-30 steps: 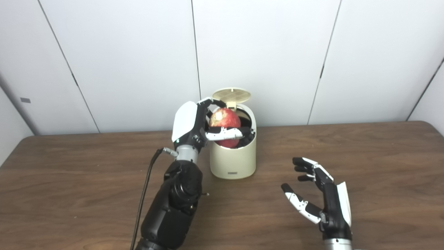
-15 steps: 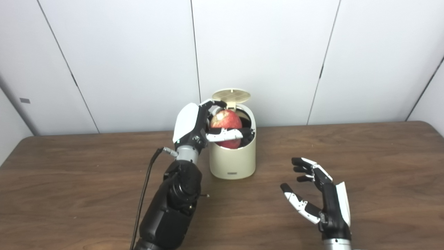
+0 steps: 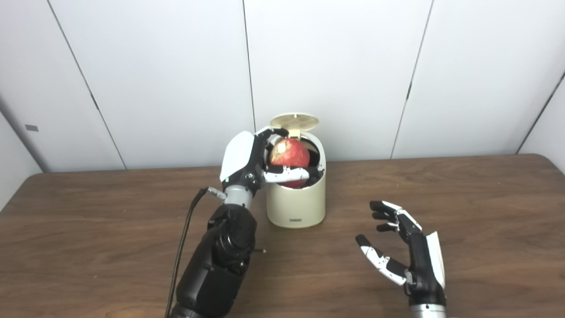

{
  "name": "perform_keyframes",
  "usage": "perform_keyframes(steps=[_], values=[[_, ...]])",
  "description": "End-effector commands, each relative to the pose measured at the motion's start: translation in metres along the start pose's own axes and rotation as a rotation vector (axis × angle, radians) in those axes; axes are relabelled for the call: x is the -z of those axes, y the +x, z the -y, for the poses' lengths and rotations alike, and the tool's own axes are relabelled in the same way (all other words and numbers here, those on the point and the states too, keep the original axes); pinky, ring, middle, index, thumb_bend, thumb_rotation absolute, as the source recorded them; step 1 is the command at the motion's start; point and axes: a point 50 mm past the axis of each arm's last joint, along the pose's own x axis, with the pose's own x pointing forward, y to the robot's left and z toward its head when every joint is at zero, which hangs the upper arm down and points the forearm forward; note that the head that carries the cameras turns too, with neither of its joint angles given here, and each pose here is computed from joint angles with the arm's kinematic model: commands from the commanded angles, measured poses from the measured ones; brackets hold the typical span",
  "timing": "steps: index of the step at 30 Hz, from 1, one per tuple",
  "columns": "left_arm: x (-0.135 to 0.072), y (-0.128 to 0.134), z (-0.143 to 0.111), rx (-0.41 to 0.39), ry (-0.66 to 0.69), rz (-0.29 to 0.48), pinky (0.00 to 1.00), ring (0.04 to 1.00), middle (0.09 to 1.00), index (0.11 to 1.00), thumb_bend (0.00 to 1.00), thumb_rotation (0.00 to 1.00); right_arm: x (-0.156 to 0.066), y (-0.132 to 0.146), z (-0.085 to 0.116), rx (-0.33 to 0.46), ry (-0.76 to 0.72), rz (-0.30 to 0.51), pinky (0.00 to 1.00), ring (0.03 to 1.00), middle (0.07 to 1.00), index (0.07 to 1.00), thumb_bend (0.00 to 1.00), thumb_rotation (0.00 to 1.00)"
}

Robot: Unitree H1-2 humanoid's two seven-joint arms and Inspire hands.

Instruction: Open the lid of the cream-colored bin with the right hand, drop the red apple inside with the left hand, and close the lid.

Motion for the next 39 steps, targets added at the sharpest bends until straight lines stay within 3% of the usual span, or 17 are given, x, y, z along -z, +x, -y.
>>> perform_keyframes(steps=[1,3,14,23,28,32,39], values=[[-0.0096,0.0060,-0.0057,-0.054,0.031,0.053,0.08,0.128,0.199,0.694,1.00,0.18,-0.0092,0.0023,-0.0014,0.011,0.011,0.039,0.58,0.692,0.724,0.695,0.26,0.17],[-0.0081,0.0061,-0.0038,-0.078,0.051,0.060,0.06,0.104,0.160,0.667,1.00,0.15,-0.0094,0.0023,-0.0014,0.011,0.013,0.038,0.57,0.691,0.724,0.694,0.26,0.17],[-0.0058,0.0065,-0.0012,-0.162,0.103,0.064,0.04,0.077,0.129,0.560,1.00,0.27,-0.0091,0.0021,-0.0018,0.010,0.013,0.032,0.57,0.690,0.721,0.695,0.26,0.19],[-0.0069,0.0061,-0.0050,-0.179,0.116,0.061,0.03,0.072,0.124,0.558,1.00,0.21,-0.0104,0.0007,-0.0028,0.005,0.026,0.027,0.58,0.695,0.725,0.697,0.26,0.17],[-0.0092,0.0045,-0.0069,-0.218,0.169,0.056,0.04,0.083,0.134,0.518,1.00,0.27,-0.0102,0.0002,-0.0028,0.001,0.032,0.028,0.59,0.705,0.732,0.706,0.27,0.13],[-0.0108,0.0042,-0.0086,-0.226,0.171,0.054,0.04,0.085,0.137,0.493,1.00,0.30,-0.0105,-0.0001,-0.0027,-0.006,0.035,0.025,0.59,0.703,0.733,0.704,0.27,0.16],[-0.0133,0.0044,-0.0089,-0.212,0.134,0.072,0.04,0.080,0.135,0.507,1.00,0.28,-0.0102,0.0008,-0.0035,-0.008,0.022,0.021,0.58,0.706,0.731,0.700,0.27,0.18]])
